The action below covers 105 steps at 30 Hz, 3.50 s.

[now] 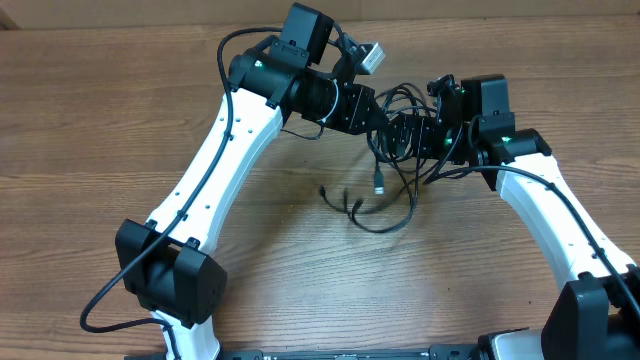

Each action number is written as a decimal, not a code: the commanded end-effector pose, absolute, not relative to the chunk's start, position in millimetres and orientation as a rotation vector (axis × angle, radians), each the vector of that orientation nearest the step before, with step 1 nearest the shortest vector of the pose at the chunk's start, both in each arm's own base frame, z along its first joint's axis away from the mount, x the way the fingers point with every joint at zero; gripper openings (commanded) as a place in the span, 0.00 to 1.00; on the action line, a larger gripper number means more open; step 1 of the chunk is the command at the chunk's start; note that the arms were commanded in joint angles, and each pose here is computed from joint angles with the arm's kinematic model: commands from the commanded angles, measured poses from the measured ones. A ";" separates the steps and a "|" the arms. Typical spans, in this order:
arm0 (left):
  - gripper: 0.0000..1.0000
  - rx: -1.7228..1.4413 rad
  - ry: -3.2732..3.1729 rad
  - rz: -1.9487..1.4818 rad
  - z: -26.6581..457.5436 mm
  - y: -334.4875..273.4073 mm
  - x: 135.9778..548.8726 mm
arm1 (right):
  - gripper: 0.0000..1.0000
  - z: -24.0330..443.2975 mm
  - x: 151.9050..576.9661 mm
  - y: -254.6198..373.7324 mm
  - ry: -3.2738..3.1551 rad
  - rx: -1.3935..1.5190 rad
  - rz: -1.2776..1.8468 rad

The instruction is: Untangle cables

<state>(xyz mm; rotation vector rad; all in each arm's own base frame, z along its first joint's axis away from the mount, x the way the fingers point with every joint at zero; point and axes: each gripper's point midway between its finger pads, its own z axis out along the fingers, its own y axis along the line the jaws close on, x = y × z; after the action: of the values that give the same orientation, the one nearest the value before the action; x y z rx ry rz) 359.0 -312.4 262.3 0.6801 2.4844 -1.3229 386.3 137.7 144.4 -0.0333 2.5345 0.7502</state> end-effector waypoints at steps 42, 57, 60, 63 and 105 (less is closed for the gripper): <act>0.97 0.232 2.773 -0.697 217.9 -170.8 404.5 | 1.00 132.6 385.1 120.2 2.585 0.022 0.613; 1.00 0.098 2.762 -0.239 158.0 -184.4 418.5 | 1.00 132.1 383.8 120.7 2.590 0.022 0.617; 1.00 0.062 2.784 -0.238 134.0 -184.8 417.8 | 1.00 132.3 384.1 120.8 2.589 0.022 0.618; 1.00 0.039 2.814 -0.228 109.2 -184.2 416.5 | 1.00 132.2 384.0 120.8 2.589 0.022 0.618; 0.93 -0.031 2.985 -0.213 -8.9 -205.5 394.4 | 1.00 132.1 383.8 120.8 2.590 0.022 0.618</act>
<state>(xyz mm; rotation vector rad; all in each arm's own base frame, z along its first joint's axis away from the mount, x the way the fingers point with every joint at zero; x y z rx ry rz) 410.4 -207.1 8.9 -0.0054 2.9287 -0.2349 382.2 121.8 131.4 0.0229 2.5960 0.6220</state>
